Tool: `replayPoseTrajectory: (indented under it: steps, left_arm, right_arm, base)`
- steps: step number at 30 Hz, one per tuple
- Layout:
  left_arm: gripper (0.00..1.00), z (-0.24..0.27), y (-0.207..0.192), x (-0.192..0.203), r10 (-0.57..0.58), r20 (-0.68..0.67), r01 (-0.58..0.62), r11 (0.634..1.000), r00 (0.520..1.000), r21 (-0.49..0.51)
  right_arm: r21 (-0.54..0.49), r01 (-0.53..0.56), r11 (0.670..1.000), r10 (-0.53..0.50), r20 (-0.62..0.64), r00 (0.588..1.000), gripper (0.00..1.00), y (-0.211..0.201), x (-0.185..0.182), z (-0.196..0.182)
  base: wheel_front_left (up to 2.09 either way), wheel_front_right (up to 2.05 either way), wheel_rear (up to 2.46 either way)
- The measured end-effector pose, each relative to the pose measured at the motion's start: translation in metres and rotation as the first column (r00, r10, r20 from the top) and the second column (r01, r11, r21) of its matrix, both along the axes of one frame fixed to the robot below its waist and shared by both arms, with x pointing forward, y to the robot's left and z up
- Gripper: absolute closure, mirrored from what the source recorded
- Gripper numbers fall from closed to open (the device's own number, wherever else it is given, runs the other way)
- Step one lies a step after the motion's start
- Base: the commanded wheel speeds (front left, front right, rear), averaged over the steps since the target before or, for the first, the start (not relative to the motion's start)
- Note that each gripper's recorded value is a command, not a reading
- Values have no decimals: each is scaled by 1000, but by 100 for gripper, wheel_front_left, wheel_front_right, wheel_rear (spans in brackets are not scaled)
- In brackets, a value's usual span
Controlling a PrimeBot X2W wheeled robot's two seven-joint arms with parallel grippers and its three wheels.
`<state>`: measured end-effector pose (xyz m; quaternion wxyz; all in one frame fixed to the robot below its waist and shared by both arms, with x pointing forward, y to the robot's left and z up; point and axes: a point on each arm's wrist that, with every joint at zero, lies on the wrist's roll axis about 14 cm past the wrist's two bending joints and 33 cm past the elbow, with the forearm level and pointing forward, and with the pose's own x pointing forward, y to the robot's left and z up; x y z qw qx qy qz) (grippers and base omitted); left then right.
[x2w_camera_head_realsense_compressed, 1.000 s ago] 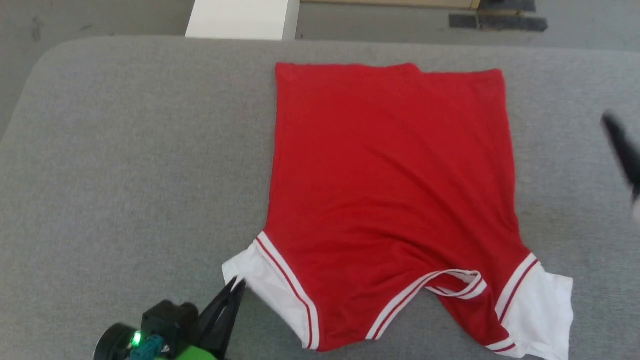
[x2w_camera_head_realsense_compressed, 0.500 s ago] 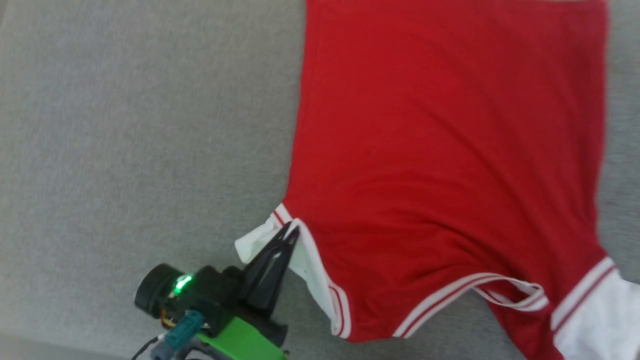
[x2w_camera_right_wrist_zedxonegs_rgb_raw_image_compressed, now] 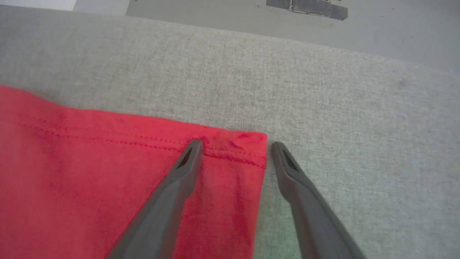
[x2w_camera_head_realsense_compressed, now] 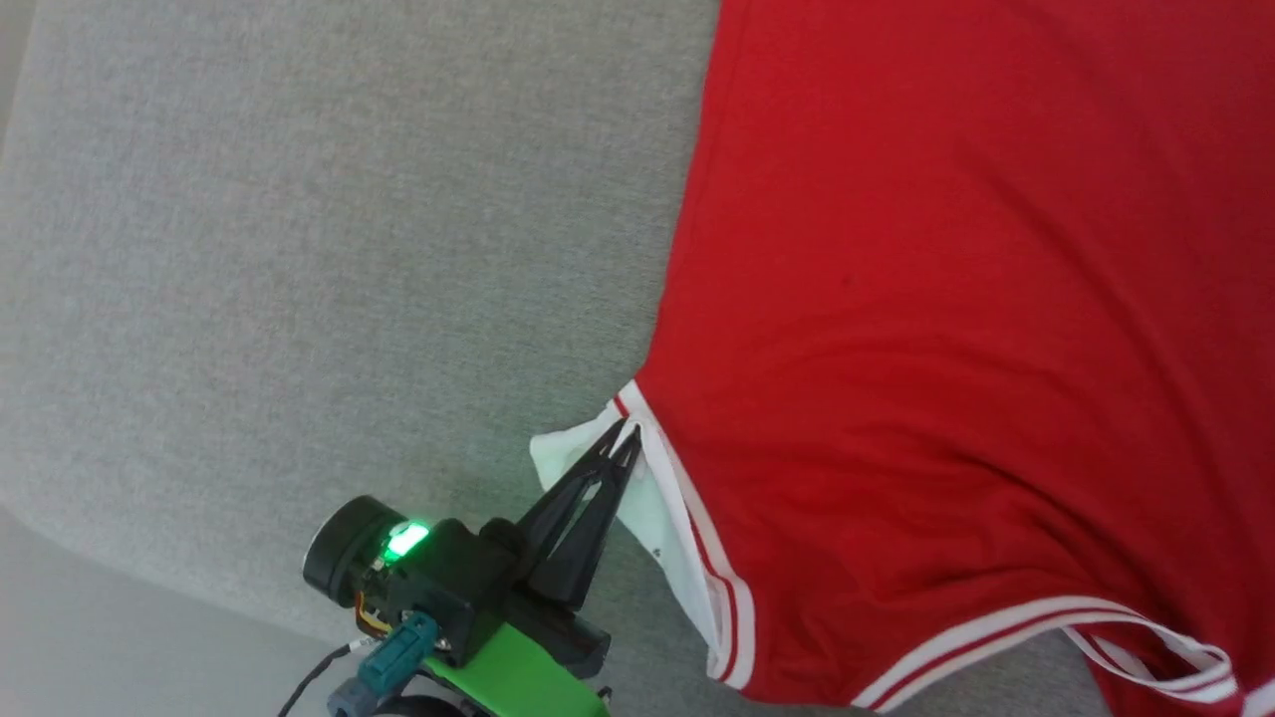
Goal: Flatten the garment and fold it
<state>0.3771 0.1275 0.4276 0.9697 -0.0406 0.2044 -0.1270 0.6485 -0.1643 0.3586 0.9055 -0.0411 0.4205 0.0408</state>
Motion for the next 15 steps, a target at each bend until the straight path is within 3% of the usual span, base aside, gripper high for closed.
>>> replayPoseTrajectory:
  steps: [1,10,15]
  left_arm:
    - [100,-2,1,0,5,-9,-5,1000,1000,3]
    - [100,-3,14,3,45,1,-45,999,999,31]
    - [100,18,26,4,79,61,-81,996,995,37]
  right_arm:
    - [3,1,1000,-1,6,1000,100,2,3,-1]
    - [47,-12,999,10,47,999,100,13,7,4]
    - [64,19,998,-27,127,992,100,-13,-14,32]
  base:
    - [0,0,0]
    - [0,0,0]
    - [0,0,0]
